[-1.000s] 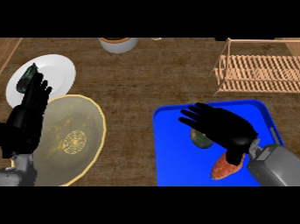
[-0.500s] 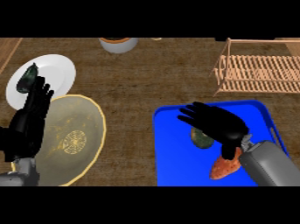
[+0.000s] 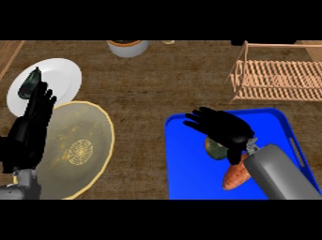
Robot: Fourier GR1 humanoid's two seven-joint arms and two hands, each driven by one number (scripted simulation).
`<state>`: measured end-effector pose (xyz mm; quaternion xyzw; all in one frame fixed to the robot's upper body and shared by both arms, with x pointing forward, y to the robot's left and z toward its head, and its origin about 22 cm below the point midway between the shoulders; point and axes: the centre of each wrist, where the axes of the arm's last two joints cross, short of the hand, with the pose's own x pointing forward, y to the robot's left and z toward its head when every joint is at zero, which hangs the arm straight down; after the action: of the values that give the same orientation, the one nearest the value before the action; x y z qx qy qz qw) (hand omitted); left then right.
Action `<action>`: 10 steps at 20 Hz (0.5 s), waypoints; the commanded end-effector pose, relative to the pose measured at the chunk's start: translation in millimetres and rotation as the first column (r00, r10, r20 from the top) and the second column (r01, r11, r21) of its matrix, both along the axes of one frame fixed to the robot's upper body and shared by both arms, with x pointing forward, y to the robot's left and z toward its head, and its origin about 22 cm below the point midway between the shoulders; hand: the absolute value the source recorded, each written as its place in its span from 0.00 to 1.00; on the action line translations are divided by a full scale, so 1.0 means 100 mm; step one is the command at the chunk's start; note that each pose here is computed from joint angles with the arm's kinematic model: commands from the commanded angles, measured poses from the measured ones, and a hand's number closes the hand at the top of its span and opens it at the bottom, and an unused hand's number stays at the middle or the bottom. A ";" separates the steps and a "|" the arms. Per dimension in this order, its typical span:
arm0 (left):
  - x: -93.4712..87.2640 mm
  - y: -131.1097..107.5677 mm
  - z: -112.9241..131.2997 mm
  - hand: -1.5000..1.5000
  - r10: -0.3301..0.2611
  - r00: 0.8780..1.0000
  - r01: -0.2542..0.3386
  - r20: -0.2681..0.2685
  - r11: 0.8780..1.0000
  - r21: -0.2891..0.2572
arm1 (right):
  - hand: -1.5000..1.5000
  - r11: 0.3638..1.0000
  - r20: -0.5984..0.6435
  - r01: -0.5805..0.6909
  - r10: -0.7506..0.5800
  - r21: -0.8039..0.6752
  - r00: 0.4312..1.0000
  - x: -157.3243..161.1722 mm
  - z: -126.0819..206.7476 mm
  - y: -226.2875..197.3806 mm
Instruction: Pick the squash from the tray and place it in the tiered shelf
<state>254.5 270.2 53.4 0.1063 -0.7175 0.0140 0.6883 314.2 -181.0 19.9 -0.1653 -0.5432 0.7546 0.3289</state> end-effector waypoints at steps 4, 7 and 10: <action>0.18 -0.03 0.09 0.50 0.006 1.000 -0.006 -0.005 1.000 0.005 | 1.00 0.996 -0.063 -0.001 -0.004 -0.084 0.998 -0.05 -0.31 0.06; -0.08 0.10 -0.02 0.50 0.011 1.000 -0.011 0.007 1.000 0.023 | 1.00 0.994 -0.024 -0.072 0.070 -0.077 0.997 -0.18 -0.17 -0.06; 0.15 -0.05 0.05 0.50 0.016 1.000 -0.016 0.014 1.000 -0.011 | 1.00 0.993 0.066 -0.101 0.105 -0.067 0.992 0.04 -0.42 -0.01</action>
<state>259.2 267.9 55.0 0.1103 -0.7190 0.0156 0.6861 314.8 -182.0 -6.3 -0.1667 -0.5228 0.7821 0.2953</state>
